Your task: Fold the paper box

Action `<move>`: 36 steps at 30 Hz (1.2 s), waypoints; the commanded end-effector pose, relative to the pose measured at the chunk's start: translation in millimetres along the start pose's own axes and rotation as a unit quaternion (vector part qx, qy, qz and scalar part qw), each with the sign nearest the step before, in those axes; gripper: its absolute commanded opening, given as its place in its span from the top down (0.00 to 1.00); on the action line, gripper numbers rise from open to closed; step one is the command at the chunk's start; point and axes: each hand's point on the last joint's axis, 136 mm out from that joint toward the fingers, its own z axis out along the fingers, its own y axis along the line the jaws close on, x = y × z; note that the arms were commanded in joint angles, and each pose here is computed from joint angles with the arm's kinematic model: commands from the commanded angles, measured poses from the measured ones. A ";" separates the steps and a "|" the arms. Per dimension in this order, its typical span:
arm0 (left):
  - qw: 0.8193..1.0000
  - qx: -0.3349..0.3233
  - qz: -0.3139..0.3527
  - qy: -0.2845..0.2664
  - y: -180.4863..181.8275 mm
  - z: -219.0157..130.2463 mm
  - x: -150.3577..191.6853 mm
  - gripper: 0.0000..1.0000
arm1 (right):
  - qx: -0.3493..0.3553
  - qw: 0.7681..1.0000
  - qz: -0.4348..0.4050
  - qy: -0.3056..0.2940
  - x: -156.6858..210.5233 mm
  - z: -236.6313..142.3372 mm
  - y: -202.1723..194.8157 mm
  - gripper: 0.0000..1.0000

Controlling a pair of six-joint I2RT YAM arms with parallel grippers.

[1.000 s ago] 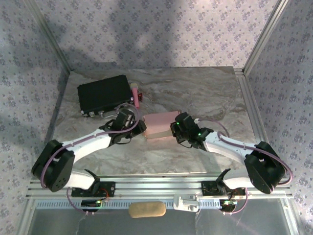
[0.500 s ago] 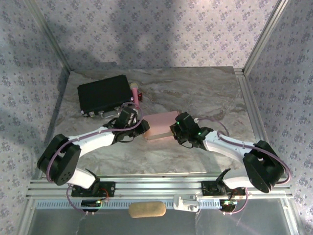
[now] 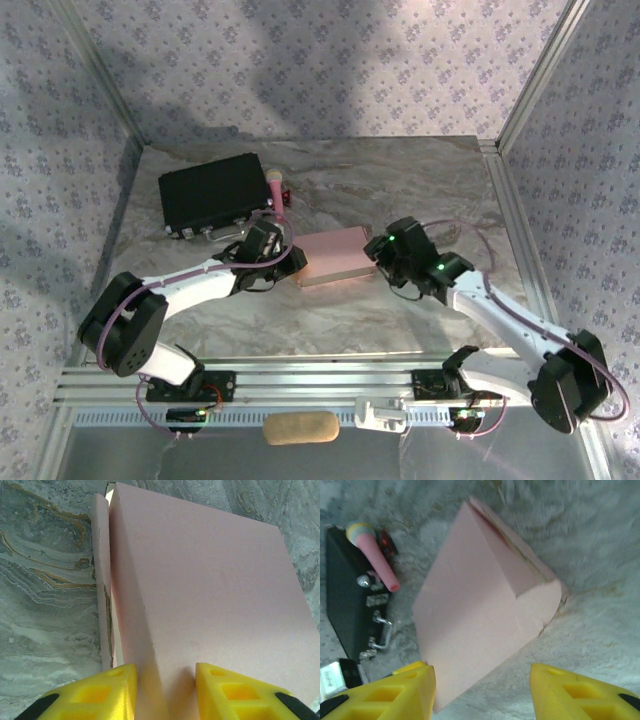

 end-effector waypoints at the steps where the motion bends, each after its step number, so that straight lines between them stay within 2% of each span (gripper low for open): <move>1: 1.000 0.001 0.013 0.005 -0.3 -1.1 4.5 0.67 | 0.013 0.997 -0.081 -0.006 -27.9 -15.6 -2.0 0.47; 3: 1.000 0.001 0.013 0.005 -0.5 -0.8 4.8 0.67 | 0.018 0.994 -0.110 -0.005 -50.5 -8.7 -0.5 0.50; 5: 1.000 0.000 0.014 0.006 -0.9 0.0 5.2 0.67 | 0.013 0.991 -0.134 0.026 -57.8 6.1 4.5 0.53; 9: 1.000 -0.001 0.017 0.007 -1.1 0.3 5.7 0.68 | 0.019 0.978 -0.181 0.102 -51.1 39.5 12.3 0.59; 16: 1.000 -0.005 0.017 0.009 1.5 2.2 6.9 0.68 | 0.046 0.966 -0.203 0.151 -30.9 74.5 -2.1 0.59; 25: 1.000 -0.003 0.018 0.011 1.2 5.7 7.9 0.71 | 0.047 0.955 -0.228 0.182 -10.7 89.7 -13.2 0.64; 33: 1.000 -0.002 0.019 0.013 0.0 7.5 9.2 0.76 | 0.044 0.956 -0.217 0.190 -3.4 94.0 -22.7 0.69; 36: 1.000 -0.004 0.019 0.015 1.1 7.8 10.2 0.80 | 0.043 0.957 -0.214 0.193 -0.7 96.3 -25.5 0.74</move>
